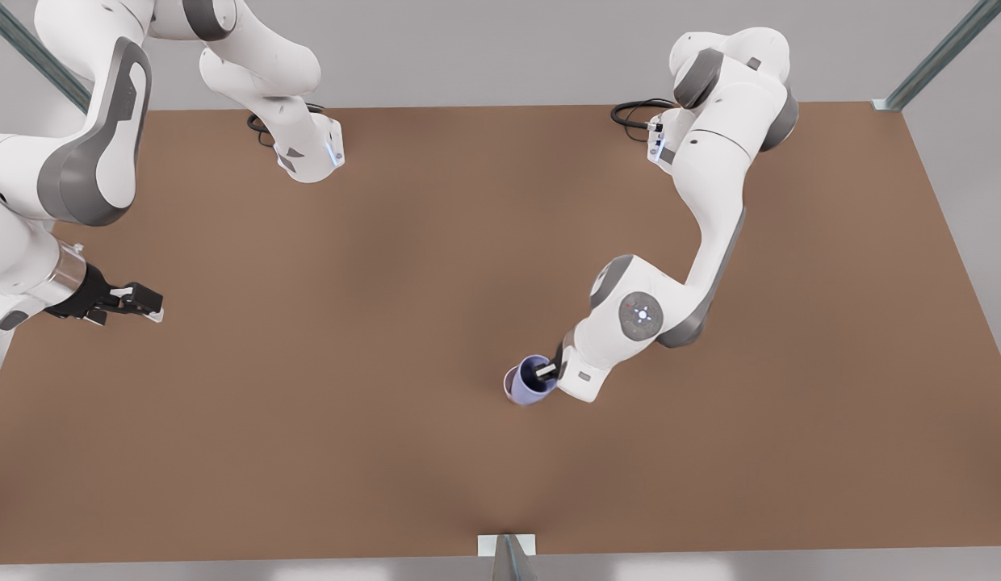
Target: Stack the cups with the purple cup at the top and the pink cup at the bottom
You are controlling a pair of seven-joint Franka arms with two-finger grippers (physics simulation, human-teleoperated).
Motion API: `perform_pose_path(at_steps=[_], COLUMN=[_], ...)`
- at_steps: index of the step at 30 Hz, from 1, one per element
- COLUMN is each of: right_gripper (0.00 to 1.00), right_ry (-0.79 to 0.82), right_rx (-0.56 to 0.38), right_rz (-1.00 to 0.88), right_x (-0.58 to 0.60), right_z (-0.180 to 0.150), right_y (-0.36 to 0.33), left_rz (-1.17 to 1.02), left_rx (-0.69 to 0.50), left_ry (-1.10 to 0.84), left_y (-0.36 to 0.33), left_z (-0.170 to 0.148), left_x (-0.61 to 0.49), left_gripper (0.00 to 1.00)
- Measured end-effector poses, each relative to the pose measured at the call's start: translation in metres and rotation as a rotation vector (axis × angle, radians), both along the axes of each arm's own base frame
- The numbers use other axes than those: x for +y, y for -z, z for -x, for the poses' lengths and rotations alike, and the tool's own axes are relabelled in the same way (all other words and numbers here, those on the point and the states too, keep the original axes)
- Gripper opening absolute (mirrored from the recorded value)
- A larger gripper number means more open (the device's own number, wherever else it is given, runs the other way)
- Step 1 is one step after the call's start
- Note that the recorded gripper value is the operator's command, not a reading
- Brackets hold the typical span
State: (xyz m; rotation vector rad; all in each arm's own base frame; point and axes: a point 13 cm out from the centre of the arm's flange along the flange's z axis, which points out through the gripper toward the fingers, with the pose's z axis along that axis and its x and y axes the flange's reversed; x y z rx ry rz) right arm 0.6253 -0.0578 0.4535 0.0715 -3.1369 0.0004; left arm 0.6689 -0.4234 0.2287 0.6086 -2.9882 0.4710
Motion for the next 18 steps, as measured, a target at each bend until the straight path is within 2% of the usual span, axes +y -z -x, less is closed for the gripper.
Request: perform_pose_path(at_steps=[8,18], right_gripper=[1.0,1.0], right_ry=[-0.016,-0.026], right_rx=[0.002,0.002], right_rz=[0.001,0.002], right_x=[0.0,-0.001], right_z=[0.0,0.0], right_y=[0.001,0.001], left_rz=[-0.026,-0.034], left_rx=[0.07,0.101], left_ry=[-0.043,-0.095], left_y=[0.013,0.027], left_z=[0.02,0.022], left_x=[-0.006,-0.005], left_gripper=[0.21,0.21])
